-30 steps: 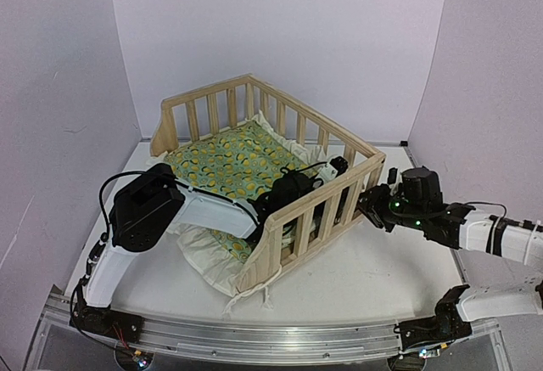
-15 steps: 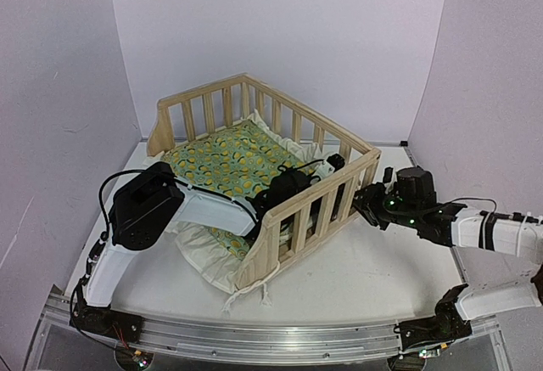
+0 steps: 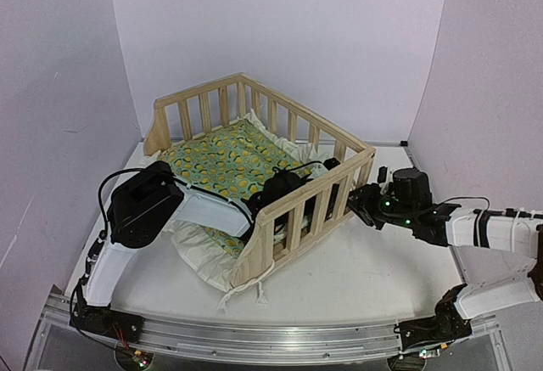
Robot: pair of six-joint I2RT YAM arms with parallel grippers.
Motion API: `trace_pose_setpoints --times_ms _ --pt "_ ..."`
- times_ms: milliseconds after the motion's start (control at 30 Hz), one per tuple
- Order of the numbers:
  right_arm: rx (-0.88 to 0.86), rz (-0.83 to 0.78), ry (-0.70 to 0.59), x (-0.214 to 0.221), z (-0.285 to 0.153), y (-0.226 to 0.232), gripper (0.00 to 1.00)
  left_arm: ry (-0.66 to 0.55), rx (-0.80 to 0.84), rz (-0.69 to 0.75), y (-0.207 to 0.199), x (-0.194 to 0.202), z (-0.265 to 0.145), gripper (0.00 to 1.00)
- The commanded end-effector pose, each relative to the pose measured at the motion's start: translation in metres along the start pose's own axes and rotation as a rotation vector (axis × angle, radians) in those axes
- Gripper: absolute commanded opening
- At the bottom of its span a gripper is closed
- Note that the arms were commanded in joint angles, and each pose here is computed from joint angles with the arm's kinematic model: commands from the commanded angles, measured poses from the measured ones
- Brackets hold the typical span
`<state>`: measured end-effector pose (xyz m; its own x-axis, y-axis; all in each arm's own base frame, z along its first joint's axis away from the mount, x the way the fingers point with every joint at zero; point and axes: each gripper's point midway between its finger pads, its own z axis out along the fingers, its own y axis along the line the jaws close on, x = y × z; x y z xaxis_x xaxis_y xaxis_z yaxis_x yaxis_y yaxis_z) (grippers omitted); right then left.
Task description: Set up the pet bed
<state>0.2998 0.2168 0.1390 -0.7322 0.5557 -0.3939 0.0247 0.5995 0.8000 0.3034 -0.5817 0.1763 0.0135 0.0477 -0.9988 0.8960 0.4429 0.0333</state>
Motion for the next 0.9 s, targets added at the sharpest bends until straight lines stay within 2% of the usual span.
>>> trace_pose_setpoints --times_ms 0,200,400,533,733,867 --pt "-0.043 -0.064 -0.045 -0.009 0.004 0.012 0.35 -0.035 0.111 0.068 -0.029 -0.02 -0.009 0.0" --pt "-0.047 -0.111 -0.125 -0.024 -0.005 0.02 0.34 -0.034 0.189 0.122 -0.043 -0.016 -0.015 0.0" --pt "-0.067 -0.092 -0.112 -0.027 0.005 0.028 0.36 -0.023 0.184 0.119 -0.042 -0.012 -0.017 0.0" --pt "-0.081 -0.011 -0.106 -0.029 0.008 0.035 0.41 -0.021 0.162 0.143 -0.039 -0.013 -0.018 0.0" --pt "-0.162 0.13 -0.131 -0.037 0.0 0.056 0.38 -0.003 0.095 0.151 -0.027 -0.008 -0.02 0.0" --pt "-0.199 0.218 -0.176 -0.043 -0.012 0.061 0.38 -0.005 -0.025 0.117 -0.007 -0.017 -0.021 0.0"
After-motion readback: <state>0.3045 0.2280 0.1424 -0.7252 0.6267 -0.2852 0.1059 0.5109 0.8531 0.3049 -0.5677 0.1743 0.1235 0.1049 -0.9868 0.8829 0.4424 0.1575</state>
